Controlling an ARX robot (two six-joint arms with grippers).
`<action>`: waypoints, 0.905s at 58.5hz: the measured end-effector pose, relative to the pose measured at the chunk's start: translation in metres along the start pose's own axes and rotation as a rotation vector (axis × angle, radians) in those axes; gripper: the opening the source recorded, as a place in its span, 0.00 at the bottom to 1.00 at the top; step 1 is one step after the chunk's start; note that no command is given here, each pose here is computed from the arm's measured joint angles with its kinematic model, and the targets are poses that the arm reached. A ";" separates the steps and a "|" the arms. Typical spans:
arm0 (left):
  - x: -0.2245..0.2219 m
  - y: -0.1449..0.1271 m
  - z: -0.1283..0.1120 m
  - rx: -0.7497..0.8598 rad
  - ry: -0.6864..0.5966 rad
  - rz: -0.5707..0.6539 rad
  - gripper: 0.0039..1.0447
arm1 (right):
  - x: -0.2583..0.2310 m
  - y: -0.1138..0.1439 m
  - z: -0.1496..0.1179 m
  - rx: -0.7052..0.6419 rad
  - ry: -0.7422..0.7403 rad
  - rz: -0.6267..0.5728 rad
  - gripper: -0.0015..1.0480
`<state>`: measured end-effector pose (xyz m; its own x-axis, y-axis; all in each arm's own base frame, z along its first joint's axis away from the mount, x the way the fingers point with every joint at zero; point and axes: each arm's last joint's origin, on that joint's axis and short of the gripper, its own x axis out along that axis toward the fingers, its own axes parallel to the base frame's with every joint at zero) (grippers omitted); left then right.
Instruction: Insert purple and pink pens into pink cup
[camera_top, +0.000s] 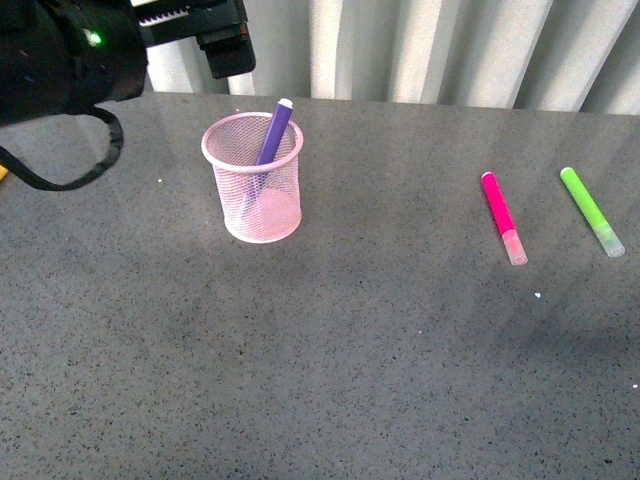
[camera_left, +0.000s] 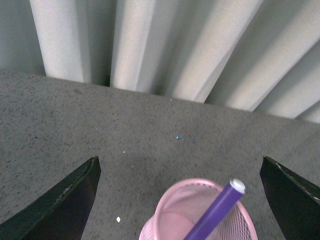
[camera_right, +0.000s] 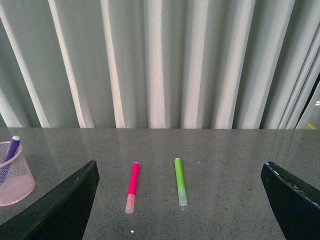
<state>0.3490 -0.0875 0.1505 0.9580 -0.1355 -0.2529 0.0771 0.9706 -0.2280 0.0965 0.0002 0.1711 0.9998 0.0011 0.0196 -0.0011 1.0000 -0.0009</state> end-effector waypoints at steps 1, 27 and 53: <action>-0.002 0.001 0.002 0.002 0.007 -0.001 0.93 | 0.000 0.000 0.000 0.000 0.000 0.000 0.93; -0.034 0.018 0.019 0.152 -0.092 0.092 0.82 | 0.000 0.000 0.000 0.000 0.000 0.000 0.93; -0.127 0.052 -0.010 0.205 -0.258 0.101 0.04 | 0.000 0.000 0.000 0.000 0.000 0.000 0.93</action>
<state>0.2281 -0.0218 0.1612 0.9999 -0.0076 -0.0127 0.0075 0.9999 -0.0134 0.0965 0.0002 0.1711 0.9998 0.0008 0.0196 -0.0007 1.0000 -0.0009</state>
